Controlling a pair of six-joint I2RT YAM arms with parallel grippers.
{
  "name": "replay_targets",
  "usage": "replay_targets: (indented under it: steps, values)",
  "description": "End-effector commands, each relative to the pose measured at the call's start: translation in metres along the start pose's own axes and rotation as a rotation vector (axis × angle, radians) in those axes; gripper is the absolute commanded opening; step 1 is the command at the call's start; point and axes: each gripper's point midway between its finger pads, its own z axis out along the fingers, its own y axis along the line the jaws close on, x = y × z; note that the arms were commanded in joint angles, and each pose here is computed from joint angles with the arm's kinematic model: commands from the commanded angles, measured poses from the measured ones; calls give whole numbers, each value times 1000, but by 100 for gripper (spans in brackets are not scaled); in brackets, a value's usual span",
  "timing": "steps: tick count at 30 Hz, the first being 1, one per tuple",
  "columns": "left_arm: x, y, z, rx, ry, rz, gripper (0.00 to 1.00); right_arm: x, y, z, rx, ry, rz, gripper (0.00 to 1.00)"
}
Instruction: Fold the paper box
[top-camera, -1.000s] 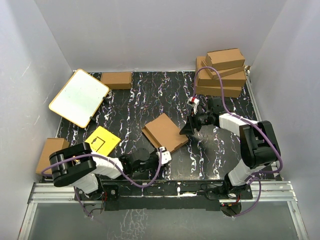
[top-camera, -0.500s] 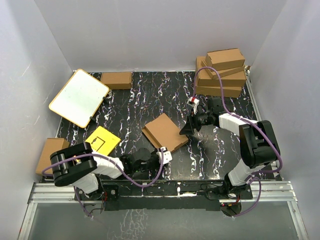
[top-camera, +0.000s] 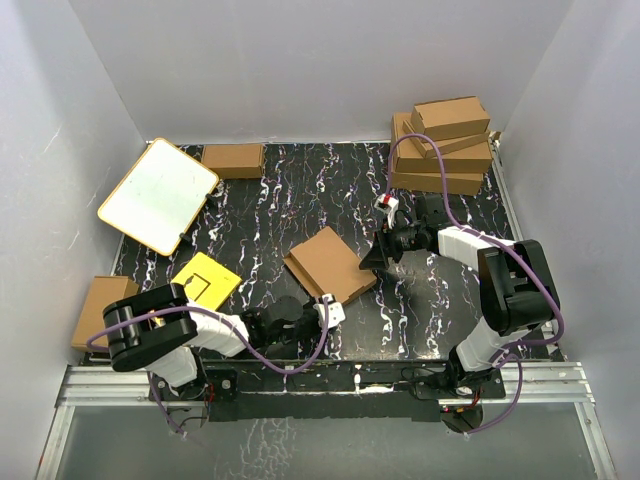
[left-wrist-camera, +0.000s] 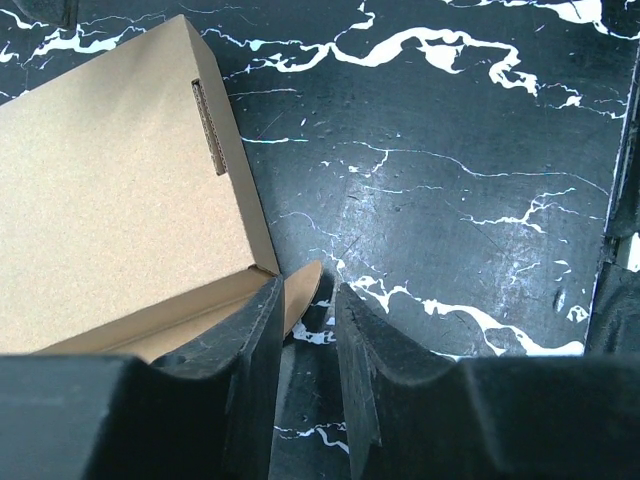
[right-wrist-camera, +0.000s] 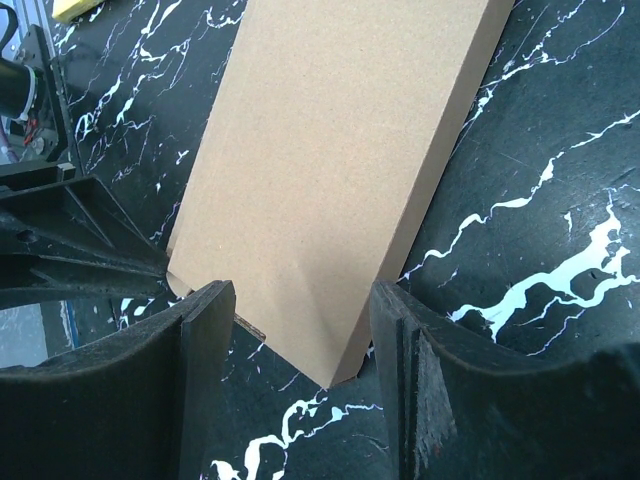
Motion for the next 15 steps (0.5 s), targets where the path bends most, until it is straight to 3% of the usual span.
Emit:
replay_targets:
  steps: [1,15]
  values:
    - [-13,2,6,-7,-30,3,25,-14,-3,0,-7,-33,-34,62]
    - [-10,4,6,-22,-20,-4,15,-9,-3,4,-35,-30,29,65]
